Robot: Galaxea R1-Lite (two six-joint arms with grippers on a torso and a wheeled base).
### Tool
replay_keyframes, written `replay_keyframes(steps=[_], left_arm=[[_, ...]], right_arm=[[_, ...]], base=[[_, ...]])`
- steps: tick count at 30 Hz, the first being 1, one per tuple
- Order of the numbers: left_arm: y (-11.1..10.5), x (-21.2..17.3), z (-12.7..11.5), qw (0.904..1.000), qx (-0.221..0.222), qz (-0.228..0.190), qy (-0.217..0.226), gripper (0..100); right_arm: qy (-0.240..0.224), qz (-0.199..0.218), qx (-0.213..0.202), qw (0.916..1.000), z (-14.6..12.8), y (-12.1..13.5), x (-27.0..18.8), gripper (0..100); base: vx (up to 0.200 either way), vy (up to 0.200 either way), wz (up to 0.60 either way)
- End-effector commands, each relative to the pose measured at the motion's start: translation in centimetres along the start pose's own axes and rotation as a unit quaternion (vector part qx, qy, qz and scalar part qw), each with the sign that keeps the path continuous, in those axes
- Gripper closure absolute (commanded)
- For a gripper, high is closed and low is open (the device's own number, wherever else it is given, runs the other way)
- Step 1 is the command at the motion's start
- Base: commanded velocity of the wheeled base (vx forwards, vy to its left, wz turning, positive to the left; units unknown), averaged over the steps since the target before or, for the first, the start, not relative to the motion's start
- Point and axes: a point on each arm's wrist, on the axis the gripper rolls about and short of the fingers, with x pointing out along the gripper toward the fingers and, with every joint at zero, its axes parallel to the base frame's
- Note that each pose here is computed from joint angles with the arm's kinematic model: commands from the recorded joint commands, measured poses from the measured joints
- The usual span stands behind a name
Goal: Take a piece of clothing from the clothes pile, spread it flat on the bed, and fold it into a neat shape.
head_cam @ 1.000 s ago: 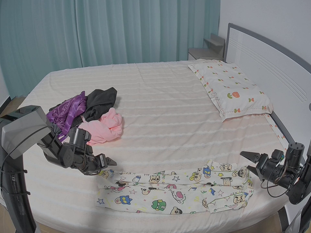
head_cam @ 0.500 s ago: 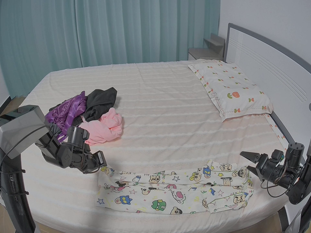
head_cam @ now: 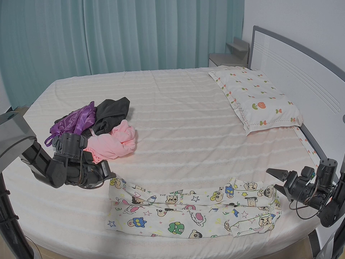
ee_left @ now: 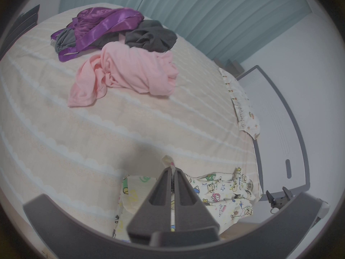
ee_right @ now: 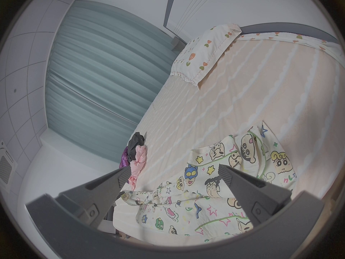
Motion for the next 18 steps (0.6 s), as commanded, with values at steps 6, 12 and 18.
replay_keyframes(steps=[6,12,18], left_arm=[[0.9,-2.1,-1.7,0.9977,0.053,-0.04,0.015,100],[3.9,-3.1,-2.4,0.99,0.114,-0.07,0.045,100],[5.5,-3.4,-2.5,0.9865,0.147,-0.056,0.047,100]], right_arm=[[0.0,0.0,0.0,1.0,-0.2,0.0,-0.3,0],[0.001,0.001,0.0,1.0,-0.2,0.0,-0.3,0],[0.001,0.001,0.0,1.0,-0.2,0.0,-0.3,0]], base=[[0.0,0.0,0.0],[0.0,0.0,0.0],[0.0,0.0,0.0]])
